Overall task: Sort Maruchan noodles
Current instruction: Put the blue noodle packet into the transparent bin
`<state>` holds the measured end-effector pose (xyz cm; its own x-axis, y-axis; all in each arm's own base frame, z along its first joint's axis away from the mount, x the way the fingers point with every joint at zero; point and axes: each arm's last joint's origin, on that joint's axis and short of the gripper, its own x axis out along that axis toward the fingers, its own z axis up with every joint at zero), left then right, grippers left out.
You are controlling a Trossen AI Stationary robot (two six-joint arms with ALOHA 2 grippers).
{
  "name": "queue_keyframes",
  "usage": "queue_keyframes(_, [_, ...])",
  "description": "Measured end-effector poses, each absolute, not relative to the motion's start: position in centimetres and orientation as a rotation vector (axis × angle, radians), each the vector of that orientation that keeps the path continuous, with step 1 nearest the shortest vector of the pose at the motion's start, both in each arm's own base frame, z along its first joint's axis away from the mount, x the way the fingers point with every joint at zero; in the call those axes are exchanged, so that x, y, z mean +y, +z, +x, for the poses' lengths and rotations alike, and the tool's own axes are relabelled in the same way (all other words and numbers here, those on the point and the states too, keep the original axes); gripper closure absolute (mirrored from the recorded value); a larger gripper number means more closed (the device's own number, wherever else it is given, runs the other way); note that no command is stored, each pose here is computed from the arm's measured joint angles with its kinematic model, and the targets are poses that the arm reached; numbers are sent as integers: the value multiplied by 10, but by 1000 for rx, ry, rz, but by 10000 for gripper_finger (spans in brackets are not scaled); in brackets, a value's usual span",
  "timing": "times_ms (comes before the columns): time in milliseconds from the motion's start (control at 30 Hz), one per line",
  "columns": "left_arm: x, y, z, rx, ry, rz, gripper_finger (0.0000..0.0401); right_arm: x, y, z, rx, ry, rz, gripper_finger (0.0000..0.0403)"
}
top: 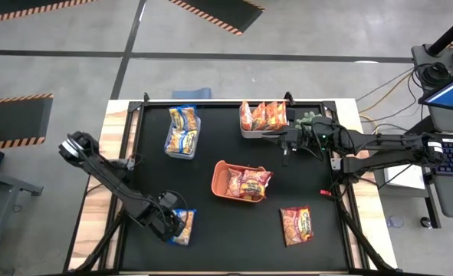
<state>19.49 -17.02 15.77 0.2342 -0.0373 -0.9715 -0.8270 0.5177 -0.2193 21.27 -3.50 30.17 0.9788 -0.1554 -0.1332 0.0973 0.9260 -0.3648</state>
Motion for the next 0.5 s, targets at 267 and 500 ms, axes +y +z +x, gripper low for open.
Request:
queue_keyframes(267, [-170,156,196,1225,613,-828,250,-35,302,213,161,-130,-365,369])
queue_keyframes(500, [-174,164,201,1218,495,-696,331,-35,302,213,161,-130,-365,369])
